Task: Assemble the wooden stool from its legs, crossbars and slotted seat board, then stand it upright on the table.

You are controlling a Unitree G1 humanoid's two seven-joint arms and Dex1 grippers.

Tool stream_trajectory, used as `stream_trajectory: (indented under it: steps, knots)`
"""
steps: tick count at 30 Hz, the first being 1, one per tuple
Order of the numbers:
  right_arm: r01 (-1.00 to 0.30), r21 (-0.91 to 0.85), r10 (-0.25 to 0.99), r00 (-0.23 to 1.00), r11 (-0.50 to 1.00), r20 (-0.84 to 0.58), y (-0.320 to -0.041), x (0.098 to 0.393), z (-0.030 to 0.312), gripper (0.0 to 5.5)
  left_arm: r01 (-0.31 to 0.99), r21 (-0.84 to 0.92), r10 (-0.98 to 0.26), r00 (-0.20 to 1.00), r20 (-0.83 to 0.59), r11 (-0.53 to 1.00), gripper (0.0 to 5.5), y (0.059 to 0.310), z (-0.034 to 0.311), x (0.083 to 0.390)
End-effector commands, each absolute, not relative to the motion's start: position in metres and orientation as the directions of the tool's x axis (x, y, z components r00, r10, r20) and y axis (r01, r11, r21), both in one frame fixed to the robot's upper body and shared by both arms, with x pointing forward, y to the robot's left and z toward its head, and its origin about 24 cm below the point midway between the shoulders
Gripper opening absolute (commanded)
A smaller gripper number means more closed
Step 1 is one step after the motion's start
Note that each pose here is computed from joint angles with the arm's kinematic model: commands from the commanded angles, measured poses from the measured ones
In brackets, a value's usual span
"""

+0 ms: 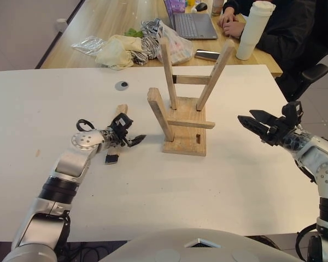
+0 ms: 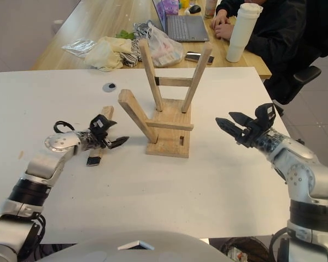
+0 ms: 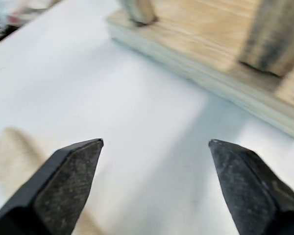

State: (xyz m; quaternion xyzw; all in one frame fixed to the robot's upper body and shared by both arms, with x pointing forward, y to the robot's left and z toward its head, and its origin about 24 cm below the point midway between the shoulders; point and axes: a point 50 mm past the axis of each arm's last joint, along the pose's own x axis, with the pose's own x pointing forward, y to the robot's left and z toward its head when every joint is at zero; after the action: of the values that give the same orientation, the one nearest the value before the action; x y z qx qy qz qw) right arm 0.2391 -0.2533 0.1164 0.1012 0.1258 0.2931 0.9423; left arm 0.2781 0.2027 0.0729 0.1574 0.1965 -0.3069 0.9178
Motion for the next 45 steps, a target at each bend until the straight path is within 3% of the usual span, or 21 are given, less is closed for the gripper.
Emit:
stream_trajectory:
  steps: [1,5,12,25,29,32,35,39,41,45]
  knots:
    - [-0.506,0.286,0.561,0.813,0.814,-0.160,-0.250,0.232,0.112,3.38,0.400,0.121,-0.301,0.826,-0.476,0.908,3.97,0.221,0.075,0.268]
    - [-0.498,0.290,0.554,0.817,0.817,-0.157,-0.249,0.231,0.111,3.38,0.260,0.088,-0.176,0.830,-0.529,0.962,3.97,0.225,0.071,0.260]
    - [-0.500,0.290,0.556,0.816,0.816,-0.158,-0.247,0.231,0.111,3.38,0.144,-0.016,-0.119,0.742,-0.660,0.989,3.97,0.234,0.051,0.251]
    - [-0.478,0.326,0.545,0.824,0.816,-0.156,-0.236,0.222,0.099,3.38,0.258,0.084,-0.124,0.692,-0.711,0.962,2.15,0.253,0.026,0.254]
    - [-0.482,0.338,0.548,0.826,0.808,-0.131,-0.235,0.231,0.103,3.38,0.110,-0.013,-0.109,0.950,-0.292,0.994,2.00,0.257,0.080,0.302]
    - [-0.492,0.341,0.549,0.831,0.801,-0.090,-0.236,0.243,0.113,3.38,0.162,-0.121,-0.155,0.985,0.070,0.979,2.00,0.257,0.144,0.336]
    - [-0.547,0.377,0.549,0.828,0.747,0.113,-0.220,0.281,0.146,3.38,0.484,-0.203,-0.380,0.835,0.399,0.851,2.00,0.232,0.206,0.349]
    - [-0.754,0.376,0.627,0.657,0.539,0.418,-0.178,0.307,0.213,3.38,0.888,-0.196,-0.728,0.454,0.513,0.416,1.99,0.180,0.243,0.353]
    - [-0.854,0.331,0.725,0.517,0.401,0.456,-0.149,0.310,0.237,3.38,0.963,-0.168,-0.832,0.268,0.485,0.212,1.99,0.157,0.247,0.354]
    - [-0.918,0.354,0.818,0.338,0.179,0.464,-0.101,0.312,0.258,3.38,0.983,-0.182,-0.899,0.099,0.427,0.022,1.99,0.137,0.239,0.352]
